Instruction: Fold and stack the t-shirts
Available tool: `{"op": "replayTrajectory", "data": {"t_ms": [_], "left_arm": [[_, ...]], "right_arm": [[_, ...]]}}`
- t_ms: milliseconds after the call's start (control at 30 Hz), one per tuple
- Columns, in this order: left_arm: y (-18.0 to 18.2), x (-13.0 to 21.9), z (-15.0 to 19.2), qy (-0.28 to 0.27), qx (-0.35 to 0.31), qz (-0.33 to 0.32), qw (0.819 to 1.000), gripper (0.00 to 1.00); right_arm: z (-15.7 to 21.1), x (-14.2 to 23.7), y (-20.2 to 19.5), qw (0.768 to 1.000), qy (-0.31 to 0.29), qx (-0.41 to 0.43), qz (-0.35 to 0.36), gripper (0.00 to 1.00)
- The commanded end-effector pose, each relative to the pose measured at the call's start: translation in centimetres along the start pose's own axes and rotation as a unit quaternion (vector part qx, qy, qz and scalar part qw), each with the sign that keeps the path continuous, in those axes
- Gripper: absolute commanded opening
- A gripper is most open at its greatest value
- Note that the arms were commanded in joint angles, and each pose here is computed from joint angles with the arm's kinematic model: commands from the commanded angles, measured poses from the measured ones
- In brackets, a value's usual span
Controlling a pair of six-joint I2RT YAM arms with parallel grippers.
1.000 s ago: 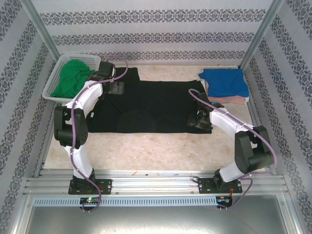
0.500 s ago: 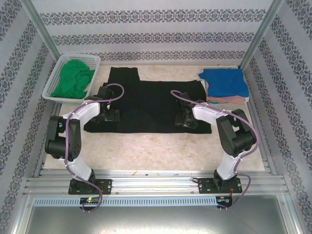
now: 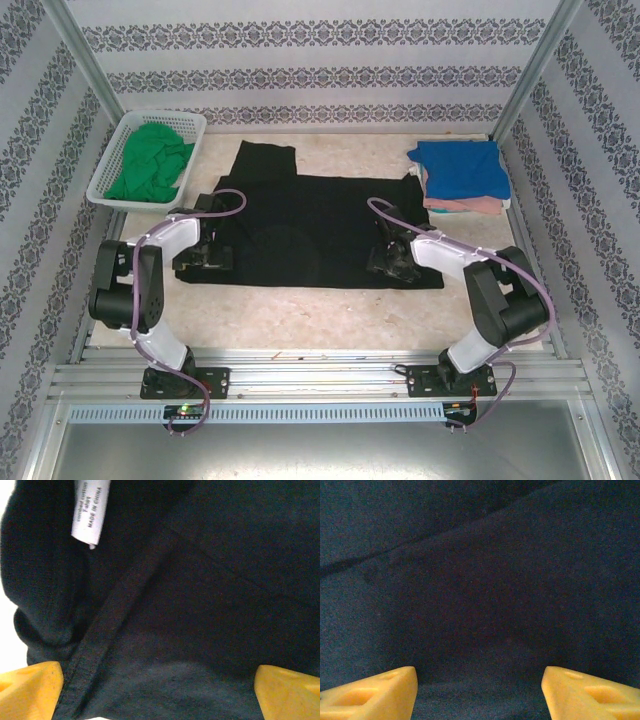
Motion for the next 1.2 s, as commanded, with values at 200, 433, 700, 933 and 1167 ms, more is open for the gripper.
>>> {"op": "replayTrajectory", "data": {"t_ms": [200, 433, 700, 933, 1167], "left_arm": [[0.3, 3.4, 2.2, -0.026, 0.049, 0.025, 0.998, 0.87], [-4.0, 12.7, -3.6, -0.278, 0.05, 0.226, 0.932, 0.89], [-9.9, 7.0, -7.6, -0.214, 0.027, 0.321, 0.922, 0.79], [-6.8, 1.8, -1.0, -0.126, 0.09, 0.213, 0.965, 0.81], [-4.2, 1.0, 4.5, -0.1, 0.135, 0.164, 0.972, 0.88]], "right_arm": [[3.0, 2.8, -3.8, 0.998, 0.029, 0.005, 0.047, 0.71], [0.0, 6.7, 2.5, 0.996, -0.05, 0.046, -0.064, 0.73], [0.1, 4.4, 6.5, 0.995, -0.041, 0.077, -0.058, 0.75], [1.9, 2.1, 1.3, 0.999, -0.003, 0.032, -0.001, 0.8], [1.7, 3.4, -3.2, 1.0, -0.005, -0.005, 0.01, 0.94]]}}
Point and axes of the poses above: each hand's point on the last joint's axis, 136 mm out from that joint toward the fingers, its own x axis back along the fingers, its own y axis along the line the jaws close on, z = x × y, the point moved 3 cm from there along x, back along the fingers, and after that the axes turned 13 degrees about -x, right-handed, at the moved point
